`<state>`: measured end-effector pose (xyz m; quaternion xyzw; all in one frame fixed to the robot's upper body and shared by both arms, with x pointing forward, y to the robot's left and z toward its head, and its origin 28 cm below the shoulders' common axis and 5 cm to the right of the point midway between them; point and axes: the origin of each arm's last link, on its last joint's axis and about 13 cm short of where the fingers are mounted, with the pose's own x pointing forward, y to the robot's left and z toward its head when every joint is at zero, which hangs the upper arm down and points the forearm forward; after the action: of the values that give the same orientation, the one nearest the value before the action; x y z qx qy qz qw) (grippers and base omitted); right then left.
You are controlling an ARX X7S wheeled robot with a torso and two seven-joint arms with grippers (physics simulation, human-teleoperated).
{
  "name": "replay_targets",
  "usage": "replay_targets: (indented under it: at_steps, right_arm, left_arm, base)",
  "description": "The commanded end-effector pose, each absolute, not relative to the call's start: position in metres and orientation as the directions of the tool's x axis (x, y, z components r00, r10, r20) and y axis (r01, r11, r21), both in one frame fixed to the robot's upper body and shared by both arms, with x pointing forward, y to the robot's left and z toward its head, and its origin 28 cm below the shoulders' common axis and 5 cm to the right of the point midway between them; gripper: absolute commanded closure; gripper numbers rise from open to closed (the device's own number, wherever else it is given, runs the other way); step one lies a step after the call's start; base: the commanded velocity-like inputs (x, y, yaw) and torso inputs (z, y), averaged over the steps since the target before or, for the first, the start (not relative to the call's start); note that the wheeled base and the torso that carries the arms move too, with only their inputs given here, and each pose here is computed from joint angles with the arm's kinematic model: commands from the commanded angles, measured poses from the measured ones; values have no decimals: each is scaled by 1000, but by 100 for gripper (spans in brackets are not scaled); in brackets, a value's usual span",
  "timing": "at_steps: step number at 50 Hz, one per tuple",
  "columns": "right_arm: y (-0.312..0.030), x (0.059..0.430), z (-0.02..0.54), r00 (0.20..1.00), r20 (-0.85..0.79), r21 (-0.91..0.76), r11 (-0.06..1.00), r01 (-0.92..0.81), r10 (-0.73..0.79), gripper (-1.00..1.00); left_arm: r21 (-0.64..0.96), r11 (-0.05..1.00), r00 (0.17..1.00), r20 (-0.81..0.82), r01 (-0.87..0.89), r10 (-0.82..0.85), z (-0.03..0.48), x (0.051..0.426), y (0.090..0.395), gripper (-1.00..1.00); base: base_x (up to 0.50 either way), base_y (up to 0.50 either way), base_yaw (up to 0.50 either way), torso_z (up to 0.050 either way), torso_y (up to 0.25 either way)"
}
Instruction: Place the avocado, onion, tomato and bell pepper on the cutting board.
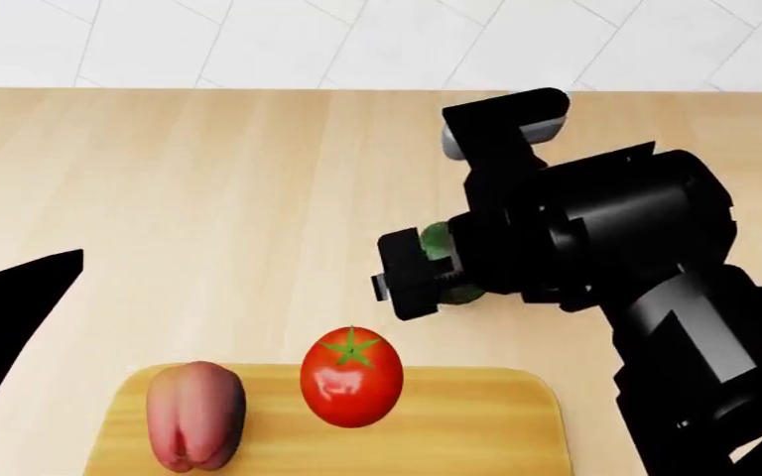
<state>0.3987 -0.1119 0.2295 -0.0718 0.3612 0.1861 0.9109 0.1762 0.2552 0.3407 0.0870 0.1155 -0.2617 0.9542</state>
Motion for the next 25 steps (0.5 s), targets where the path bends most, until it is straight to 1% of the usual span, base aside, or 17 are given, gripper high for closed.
replay_targets:
  at_steps: [1,12,20,25]
  right_arm:
    - [-113,397,226,668,-688,-1,921,-390,282,100]
    - [-120,378,246,691,-682,-91,909,-407,241,100]
    - [-128,341,266,676,-702,-172,868,-466,224,100]
    - [-132,320,274,677,-700,-196,851,-488,227,100]
  left_arm:
    - [105,846,835,-266,522,-482,341,176,255,-100]
    - [100,850,840,-255,516,-480,343,176,257,-100]
    - [100,850,840,-250,517,-482,343,175,257,-100]
    - [102,851,842,-247,515,-480,344,175,257,-100]
  base:
    - [0,0,0,0,0]
    - [0,0,0,0,0]
    - [0,0,0,0,0]
    - [0,0,0,0,0]
